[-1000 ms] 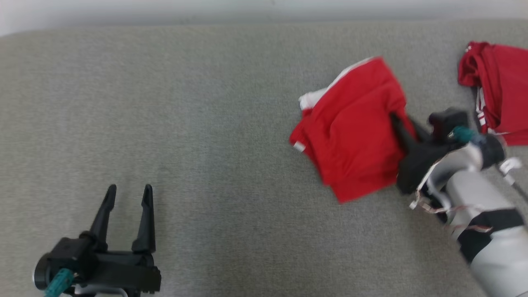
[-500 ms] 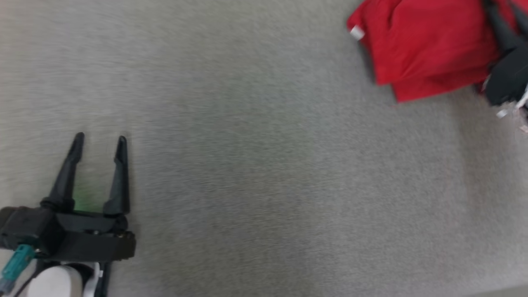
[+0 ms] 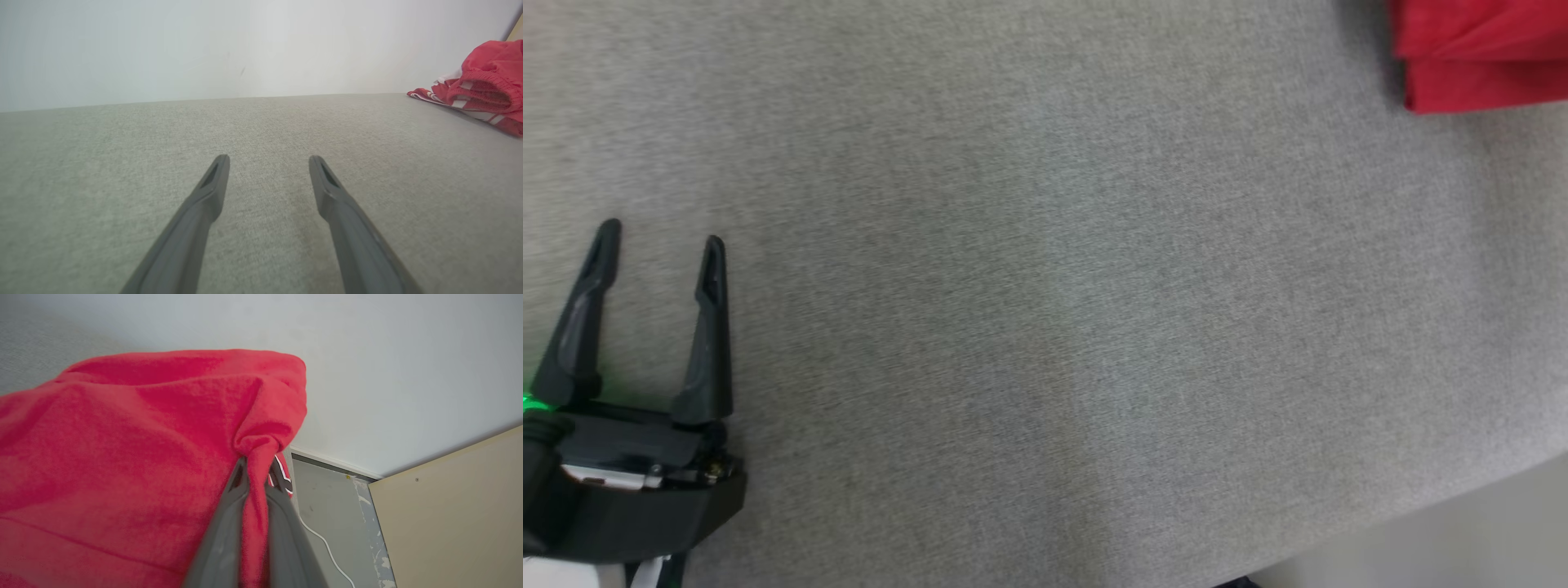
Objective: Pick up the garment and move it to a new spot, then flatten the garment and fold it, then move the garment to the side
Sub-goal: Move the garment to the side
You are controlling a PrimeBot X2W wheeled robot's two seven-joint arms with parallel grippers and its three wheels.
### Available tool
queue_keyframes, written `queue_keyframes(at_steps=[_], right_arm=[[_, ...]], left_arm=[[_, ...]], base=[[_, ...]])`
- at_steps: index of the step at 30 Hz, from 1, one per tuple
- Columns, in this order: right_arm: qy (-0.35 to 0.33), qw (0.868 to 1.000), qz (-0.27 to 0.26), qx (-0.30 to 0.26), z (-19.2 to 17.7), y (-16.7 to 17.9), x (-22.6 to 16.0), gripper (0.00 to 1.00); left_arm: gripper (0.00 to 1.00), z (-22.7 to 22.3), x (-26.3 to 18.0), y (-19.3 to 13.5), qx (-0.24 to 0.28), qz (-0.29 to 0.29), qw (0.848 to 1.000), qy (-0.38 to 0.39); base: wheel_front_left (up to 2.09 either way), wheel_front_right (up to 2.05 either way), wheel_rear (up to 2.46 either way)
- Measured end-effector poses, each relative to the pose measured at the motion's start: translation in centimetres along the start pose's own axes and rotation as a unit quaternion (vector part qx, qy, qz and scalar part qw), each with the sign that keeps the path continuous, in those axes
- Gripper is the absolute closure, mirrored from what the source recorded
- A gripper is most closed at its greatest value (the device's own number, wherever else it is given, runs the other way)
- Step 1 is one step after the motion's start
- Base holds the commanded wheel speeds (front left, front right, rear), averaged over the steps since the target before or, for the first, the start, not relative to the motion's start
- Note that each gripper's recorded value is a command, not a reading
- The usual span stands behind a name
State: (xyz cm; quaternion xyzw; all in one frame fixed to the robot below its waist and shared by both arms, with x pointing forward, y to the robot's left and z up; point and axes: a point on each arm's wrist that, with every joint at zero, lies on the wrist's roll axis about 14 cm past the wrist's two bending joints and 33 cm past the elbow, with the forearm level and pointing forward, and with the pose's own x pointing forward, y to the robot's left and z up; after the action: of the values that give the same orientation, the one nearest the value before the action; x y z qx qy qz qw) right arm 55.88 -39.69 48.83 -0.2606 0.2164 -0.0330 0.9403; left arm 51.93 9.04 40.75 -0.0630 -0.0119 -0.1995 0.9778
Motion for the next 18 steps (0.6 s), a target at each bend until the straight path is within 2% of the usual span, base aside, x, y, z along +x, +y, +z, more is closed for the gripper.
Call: queue_keyframes(at_steps=[3,12,13,15,16,17,18], right_arm=[[0.012,1.000,-0.018,-0.012,-0.4,-1.5,-0.1,1.00],[0.025,0.998,-0.044,-0.035,-0.6,-3.1,1.3,1.00],[0.027,0.998,-0.044,-0.035,-0.7,-3.0,1.5,0.82],[0.024,0.998,-0.050,-0.035,-0.5,-3.2,1.8,0.59],[0.022,0.998,-0.053,-0.038,-0.4,-3.4,1.9,0.36],[0.022,0.997,-0.055,-0.042,-0.3,-3.5,2.0,0.00],[0.023,0.997,-0.055,-0.043,-0.3,-3.5,2.1,0.00]], left_arm=[[0.00,-0.4,0.4,-0.4,-0.004,-0.007,1.000,0.001],[0.00,-2.0,0.8,-0.6,-0.013,-0.015,1.000,0.011],[0.00,-2.0,0.8,-0.6,-0.014,-0.014,1.000,0.011],[0.00,-2.1,0.8,-0.5,-0.014,-0.013,1.000,0.010],[0.00,-2.1,0.8,-0.4,-0.015,-0.011,1.000,0.010],[0.00,-2.1,0.8,-0.4,-0.016,-0.010,1.000,0.010],[0.00,-2.2,0.7,-0.4,-0.017,-0.010,1.000,0.010]], base=[[0.00,0.00,0.00],[0.00,0.00,0.00],[0.00,0.00,0.00],[0.00,0.00,0.00],[0.00,0.00,0.00],[0.00,0.00,0.00],[0.00,0.00,0.00]])
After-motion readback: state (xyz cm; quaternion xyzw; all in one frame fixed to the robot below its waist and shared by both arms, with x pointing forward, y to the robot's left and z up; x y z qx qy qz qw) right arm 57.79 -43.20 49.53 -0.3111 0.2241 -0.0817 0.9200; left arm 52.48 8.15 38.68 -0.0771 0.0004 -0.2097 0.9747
